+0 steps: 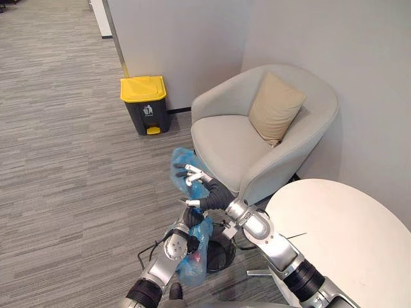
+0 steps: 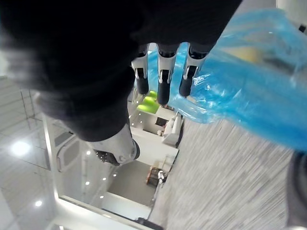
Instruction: Gather rubbish on tea table into small bin, then transfer packed bag to large trash can.
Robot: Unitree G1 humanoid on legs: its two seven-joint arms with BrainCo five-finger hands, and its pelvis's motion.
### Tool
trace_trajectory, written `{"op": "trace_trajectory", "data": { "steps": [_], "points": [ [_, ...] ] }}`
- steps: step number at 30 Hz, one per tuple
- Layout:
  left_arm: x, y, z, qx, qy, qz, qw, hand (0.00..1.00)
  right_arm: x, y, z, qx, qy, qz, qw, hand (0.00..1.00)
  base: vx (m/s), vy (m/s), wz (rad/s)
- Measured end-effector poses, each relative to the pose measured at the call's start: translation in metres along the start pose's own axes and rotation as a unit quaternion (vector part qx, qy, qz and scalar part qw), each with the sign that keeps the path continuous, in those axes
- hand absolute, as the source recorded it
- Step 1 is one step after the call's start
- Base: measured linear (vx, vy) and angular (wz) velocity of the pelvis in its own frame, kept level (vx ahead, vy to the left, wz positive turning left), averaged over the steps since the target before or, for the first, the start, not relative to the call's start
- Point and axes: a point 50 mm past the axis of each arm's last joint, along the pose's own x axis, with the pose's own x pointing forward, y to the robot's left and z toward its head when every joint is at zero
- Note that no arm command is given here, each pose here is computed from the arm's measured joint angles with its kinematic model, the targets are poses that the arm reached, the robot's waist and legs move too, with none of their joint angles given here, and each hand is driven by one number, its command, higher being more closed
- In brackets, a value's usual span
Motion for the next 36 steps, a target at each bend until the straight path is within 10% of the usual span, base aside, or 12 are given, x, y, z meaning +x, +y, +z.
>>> {"op": "trace_trajectory", "data": {
  "steps": [16, 36],
  "points": [
    [-0.007, 0.025, -0.019, -0.071, 0.042, 0.064, 0.995, 1.00, -0.042, -0.018, -0.029, -0.162, 0.082, -0.010, 0.983, 0.00, 0.00, 0.001, -0.02],
    [-0.042, 0.051, -0.063, -0.160, 0.126, 0.162, 0.966, 1.00, -0.105, -0.044, -0.081, -0.052, 0.234, -0.198, 0.950, 0.00, 0.00, 0.000, 0.00]
  ]
}}
